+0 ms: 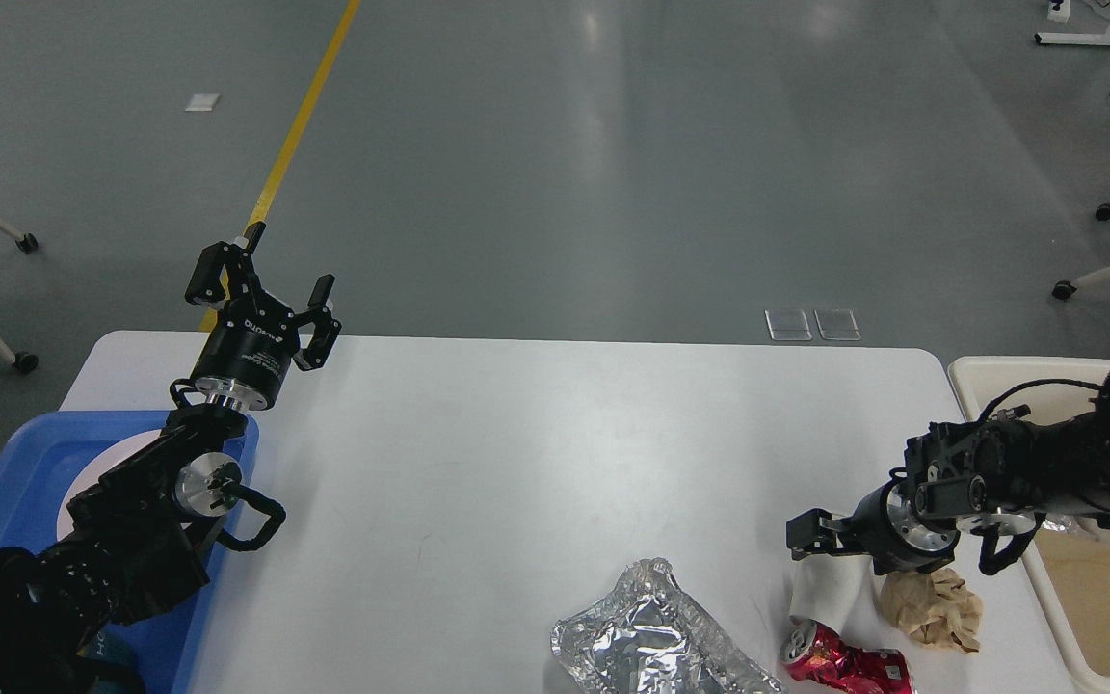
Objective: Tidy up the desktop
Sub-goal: 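Lower the right gripper onto the white paper cup and grasp it, then lift the white cup and drop it into the cream bin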
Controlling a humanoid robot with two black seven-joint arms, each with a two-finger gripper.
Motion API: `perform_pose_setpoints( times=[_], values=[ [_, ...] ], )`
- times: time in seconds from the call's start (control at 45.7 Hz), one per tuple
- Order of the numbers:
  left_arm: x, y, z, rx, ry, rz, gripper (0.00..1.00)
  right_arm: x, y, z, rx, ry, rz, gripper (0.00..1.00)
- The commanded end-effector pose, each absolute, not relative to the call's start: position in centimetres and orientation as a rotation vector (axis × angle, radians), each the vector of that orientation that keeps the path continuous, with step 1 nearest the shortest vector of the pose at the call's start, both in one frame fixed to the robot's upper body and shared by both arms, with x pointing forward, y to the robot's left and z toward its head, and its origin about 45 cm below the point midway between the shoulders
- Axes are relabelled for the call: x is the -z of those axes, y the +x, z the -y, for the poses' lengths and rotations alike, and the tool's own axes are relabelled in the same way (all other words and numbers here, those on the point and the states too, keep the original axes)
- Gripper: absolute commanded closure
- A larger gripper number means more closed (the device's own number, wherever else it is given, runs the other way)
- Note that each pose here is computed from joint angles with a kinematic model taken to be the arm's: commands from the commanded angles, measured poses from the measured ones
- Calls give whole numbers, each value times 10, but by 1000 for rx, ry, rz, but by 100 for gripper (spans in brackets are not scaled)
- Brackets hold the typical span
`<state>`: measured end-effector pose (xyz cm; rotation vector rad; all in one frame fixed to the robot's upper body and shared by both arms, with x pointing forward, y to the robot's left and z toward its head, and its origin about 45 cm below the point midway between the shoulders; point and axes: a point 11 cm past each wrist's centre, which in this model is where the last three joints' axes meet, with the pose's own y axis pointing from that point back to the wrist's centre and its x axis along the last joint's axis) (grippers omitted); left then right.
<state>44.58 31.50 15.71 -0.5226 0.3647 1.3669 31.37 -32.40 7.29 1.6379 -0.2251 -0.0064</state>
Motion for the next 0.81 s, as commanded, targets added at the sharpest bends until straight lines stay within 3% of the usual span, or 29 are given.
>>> perform_pose_setpoints(
  times=[0.0,0.044,0.088,0.197,0.284,0.35,0.613,0.788],
  values=[
    [-157,446,-315,-1367,-523,-365,3,-67,314,323,11,1647,281,1],
    [-157,446,-316,-1368,-522,-363,3,-66,316,322,9,1652,314,4],
    [-157,446,-315,-1367,-523,-365,3,-64,315,323,8,1652,336,13],
    [-157,446,-315,-1367,-523,-365,3,-60,311,325,22,1649,336,47],
    [-157,446,-315,-1367,-523,-365,3,-59,309,325,34,1650,334,84],
    [-157,446,-316,-1368,-521,-363,3,-59,309,325,39,1651,334,100],
    [-157,446,-315,-1367,-523,-365,3,-67,316,324,26,1654,342,100],
    [-157,446,-315,-1367,-523,-365,4,-93,340,321,-3,1664,359,100]
  ],
)
